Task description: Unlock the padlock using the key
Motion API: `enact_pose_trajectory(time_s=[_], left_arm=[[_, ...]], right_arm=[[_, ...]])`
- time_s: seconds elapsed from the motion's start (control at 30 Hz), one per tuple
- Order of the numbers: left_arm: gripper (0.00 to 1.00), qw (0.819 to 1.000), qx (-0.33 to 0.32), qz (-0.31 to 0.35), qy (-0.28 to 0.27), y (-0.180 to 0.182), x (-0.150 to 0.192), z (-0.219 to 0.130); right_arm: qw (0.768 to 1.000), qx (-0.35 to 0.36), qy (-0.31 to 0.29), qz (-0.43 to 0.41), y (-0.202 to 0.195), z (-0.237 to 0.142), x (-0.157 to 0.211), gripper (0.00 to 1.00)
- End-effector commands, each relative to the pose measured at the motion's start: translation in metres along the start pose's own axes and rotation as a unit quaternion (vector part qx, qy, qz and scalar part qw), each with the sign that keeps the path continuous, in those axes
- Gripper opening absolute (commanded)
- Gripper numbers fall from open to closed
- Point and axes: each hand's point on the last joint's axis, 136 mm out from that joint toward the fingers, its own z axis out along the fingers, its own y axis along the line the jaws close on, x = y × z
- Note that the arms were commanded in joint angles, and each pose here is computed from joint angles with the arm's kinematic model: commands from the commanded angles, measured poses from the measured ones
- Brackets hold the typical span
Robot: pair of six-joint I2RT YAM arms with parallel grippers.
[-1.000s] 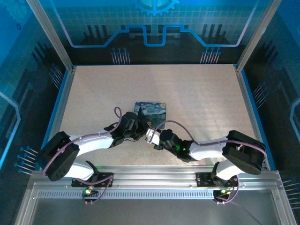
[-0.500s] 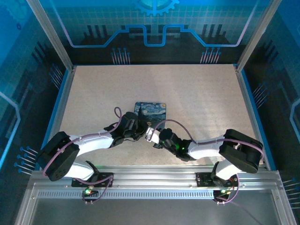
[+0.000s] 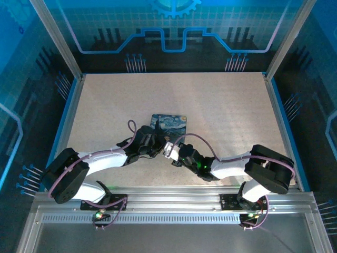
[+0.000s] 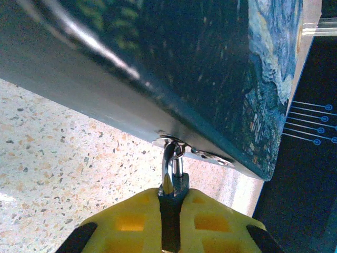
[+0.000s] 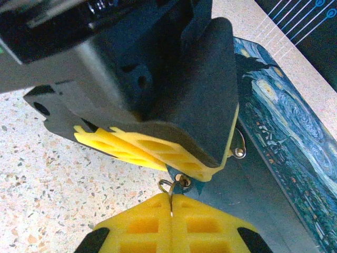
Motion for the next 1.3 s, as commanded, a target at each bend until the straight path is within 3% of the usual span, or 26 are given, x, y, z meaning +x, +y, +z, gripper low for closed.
enact_pose_trajectory(time_s=[0.0,0.23,0.5,0.97,1.27], left_arm=[[0.05,0.999,0.038,0.003,0.016,-0.025,0.006,-0.006],[0.05,0.999,0.036,0.001,0.016,-0.024,0.006,-0.005],[0.05,0.999,0.035,0.001,0.014,-0.022,0.006,-0.004],[0.05,0.999,0.029,0.001,0.017,-0.018,0.008,0.0],[0.05,0.999,0.027,0.0,0.018,-0.016,0.009,0.003]], right_arm=[[0.998,0.025,-0.031,0.05,-0.016,0.002,-0.017,0.0],[0.991,0.026,-0.038,0.125,-0.02,-0.001,-0.019,0.0],[0.968,0.023,-0.036,0.247,-0.027,-0.003,-0.018,0.0],[0.869,-0.01,-0.028,0.493,-0.026,-0.009,-0.001,0.0],[0.85,-0.032,-0.006,0.526,-0.017,-0.005,0.006,0.0]])
